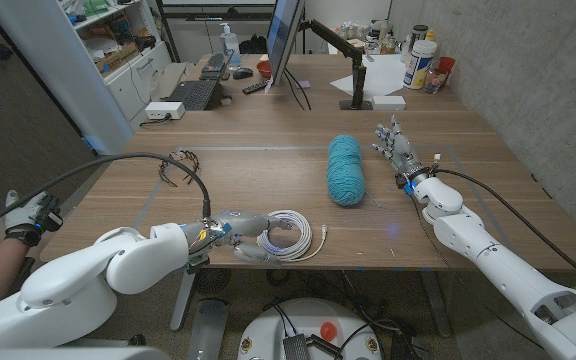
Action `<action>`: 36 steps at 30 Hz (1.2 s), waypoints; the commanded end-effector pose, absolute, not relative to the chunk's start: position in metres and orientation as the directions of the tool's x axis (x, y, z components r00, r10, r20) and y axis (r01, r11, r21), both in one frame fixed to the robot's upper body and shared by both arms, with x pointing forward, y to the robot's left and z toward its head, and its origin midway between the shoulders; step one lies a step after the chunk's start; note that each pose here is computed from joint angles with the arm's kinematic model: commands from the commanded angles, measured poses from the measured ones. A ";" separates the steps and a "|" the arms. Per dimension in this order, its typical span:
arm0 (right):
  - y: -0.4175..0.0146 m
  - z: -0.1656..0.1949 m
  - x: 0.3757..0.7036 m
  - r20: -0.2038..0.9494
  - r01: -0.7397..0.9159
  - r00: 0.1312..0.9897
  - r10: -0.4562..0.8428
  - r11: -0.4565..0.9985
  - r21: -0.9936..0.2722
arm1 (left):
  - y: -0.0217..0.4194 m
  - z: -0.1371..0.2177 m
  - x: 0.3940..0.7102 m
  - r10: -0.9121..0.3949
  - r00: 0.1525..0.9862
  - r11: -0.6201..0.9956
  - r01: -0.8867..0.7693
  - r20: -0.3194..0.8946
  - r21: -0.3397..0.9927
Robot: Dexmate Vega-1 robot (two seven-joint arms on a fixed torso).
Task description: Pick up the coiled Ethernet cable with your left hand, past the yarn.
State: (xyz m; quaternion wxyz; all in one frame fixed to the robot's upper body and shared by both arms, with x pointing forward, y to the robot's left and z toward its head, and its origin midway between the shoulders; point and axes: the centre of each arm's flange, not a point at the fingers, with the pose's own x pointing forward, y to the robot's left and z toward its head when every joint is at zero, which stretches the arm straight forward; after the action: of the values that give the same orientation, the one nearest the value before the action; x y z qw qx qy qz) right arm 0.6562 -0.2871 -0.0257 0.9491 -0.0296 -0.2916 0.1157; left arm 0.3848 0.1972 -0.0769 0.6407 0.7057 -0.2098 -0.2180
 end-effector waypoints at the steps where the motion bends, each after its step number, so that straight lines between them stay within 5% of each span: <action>1: -0.287 -0.026 0.656 0.547 -0.201 0.803 0.235 0.972 -0.122 | 0.199 -0.081 0.385 -0.568 0.821 -0.088 -0.002 -0.049 0.996; 36: -0.288 -0.026 0.655 0.548 -0.204 0.802 0.238 0.971 -0.124 | 0.201 -0.086 0.385 -0.531 0.845 -0.100 0.015 -0.066 0.995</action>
State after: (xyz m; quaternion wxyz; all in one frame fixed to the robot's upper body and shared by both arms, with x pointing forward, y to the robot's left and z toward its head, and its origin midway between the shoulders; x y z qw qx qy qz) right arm 0.6555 -0.2878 -0.0254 0.9488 -0.0299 -0.2927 0.1152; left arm 0.3861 0.2005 -0.0850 0.6474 0.7058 -0.1863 -0.2193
